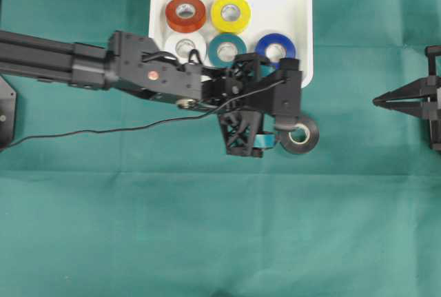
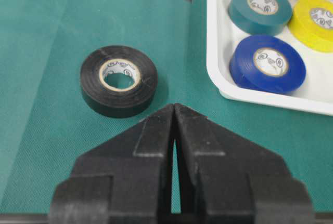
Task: Put the tape into the white case with the left arm.
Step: 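Reach the left gripper across to the black roll and grasp it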
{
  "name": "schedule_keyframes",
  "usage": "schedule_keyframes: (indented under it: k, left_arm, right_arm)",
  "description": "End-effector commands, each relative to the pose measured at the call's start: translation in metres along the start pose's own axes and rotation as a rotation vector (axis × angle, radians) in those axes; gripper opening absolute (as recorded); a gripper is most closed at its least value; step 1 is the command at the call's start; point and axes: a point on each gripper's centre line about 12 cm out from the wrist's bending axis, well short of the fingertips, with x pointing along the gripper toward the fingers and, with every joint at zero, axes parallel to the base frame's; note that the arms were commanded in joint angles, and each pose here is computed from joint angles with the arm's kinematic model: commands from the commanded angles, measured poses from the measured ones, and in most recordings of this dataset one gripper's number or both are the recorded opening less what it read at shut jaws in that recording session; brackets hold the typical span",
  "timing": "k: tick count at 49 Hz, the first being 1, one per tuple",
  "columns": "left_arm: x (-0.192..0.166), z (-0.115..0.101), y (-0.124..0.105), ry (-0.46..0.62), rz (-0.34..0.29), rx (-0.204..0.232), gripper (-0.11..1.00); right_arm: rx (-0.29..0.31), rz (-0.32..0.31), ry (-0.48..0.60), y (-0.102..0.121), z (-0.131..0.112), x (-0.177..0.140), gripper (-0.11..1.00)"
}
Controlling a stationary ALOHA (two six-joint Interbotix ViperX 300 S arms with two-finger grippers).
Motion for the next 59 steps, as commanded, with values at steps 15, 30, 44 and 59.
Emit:
schedule_keyframes:
  k: [15,30,44,59]
  left_arm:
    - [0.02,0.026,0.007,-0.034,0.009,0.005,0.92]
    - [0.045,0.016,0.02,-0.006,0.024,-0.011,0.91]
    - [0.067,0.005,0.025,0.017,0.028,-0.017,0.9]
    - [0.067,0.004,0.024,0.02,0.027,-0.018,0.56]
  right_arm:
    - [0.0,0.0,-0.011,0.0,0.004,0.0,-0.09]
    - [0.0,0.0,-0.014,0.0,0.005,0.0,-0.09]
    - [0.0,0.0,-0.014,0.0,0.005,0.0,-0.09]
    - [0.0,0.0,-0.014,0.0,0.005,0.0,-0.09]
